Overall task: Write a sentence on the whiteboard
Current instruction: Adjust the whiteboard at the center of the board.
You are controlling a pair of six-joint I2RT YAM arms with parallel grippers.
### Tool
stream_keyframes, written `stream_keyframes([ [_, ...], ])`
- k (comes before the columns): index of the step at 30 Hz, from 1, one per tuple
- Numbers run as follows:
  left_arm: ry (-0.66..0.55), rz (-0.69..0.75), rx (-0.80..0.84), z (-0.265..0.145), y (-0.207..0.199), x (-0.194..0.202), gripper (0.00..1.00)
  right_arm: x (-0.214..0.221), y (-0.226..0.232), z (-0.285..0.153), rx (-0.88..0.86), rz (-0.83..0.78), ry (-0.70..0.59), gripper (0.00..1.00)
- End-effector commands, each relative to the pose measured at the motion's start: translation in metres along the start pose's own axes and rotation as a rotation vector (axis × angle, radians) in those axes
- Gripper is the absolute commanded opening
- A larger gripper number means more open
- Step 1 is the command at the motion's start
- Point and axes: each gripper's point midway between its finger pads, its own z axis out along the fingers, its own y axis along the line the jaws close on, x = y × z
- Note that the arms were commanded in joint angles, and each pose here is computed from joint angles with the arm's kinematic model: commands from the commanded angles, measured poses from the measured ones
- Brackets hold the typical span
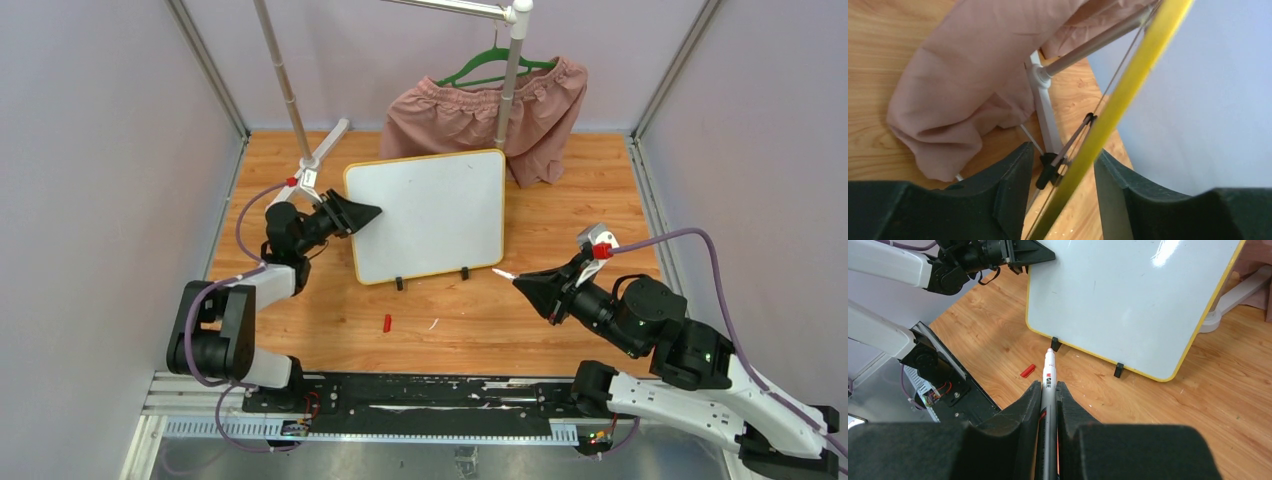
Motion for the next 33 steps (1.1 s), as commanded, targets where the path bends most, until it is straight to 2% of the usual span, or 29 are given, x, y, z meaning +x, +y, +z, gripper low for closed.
stream_keyframes([
  [1, 0.009, 0.010, 0.100, 0.003, -0.022, 0.009, 0.50, -0.005, 0.002, -0.002, -0.011, 0.016, -0.029, 0.00],
  [7, -0.009, -0.033, 0.181, 0.006, -0.031, 0.022, 0.31, -0.004, 0.001, -0.002, -0.006, 0.011, -0.027, 0.00],
  [10, -0.041, -0.091, 0.260, 0.007, -0.037, 0.023, 0.22, -0.002, 0.001, -0.001, -0.008, 0.010, -0.022, 0.00],
  [12, -0.017, -0.160, 0.267, 0.011, -0.032, 0.029, 0.17, -0.002, 0.002, 0.000, -0.011, 0.010, -0.019, 0.00],
  [15, 0.010, -0.124, 0.284, 0.015, -0.035, 0.037, 0.09, -0.003, 0.003, -0.001, -0.016, 0.011, -0.020, 0.00],
  [22, -0.010, -0.045, 0.315, 0.008, -0.050, 0.036, 0.06, -0.005, 0.002, -0.003, -0.015, 0.011, -0.030, 0.00],
  [26, 0.029, 0.004, 0.345, 0.006, -0.057, 0.048, 0.00, -0.005, 0.001, -0.004, -0.012, 0.008, -0.032, 0.00],
  [33, 0.110, 0.147, 0.323, 0.008, -0.060, 0.080, 0.00, -0.004, 0.000, -0.005, -0.013, 0.004, -0.032, 0.00],
])
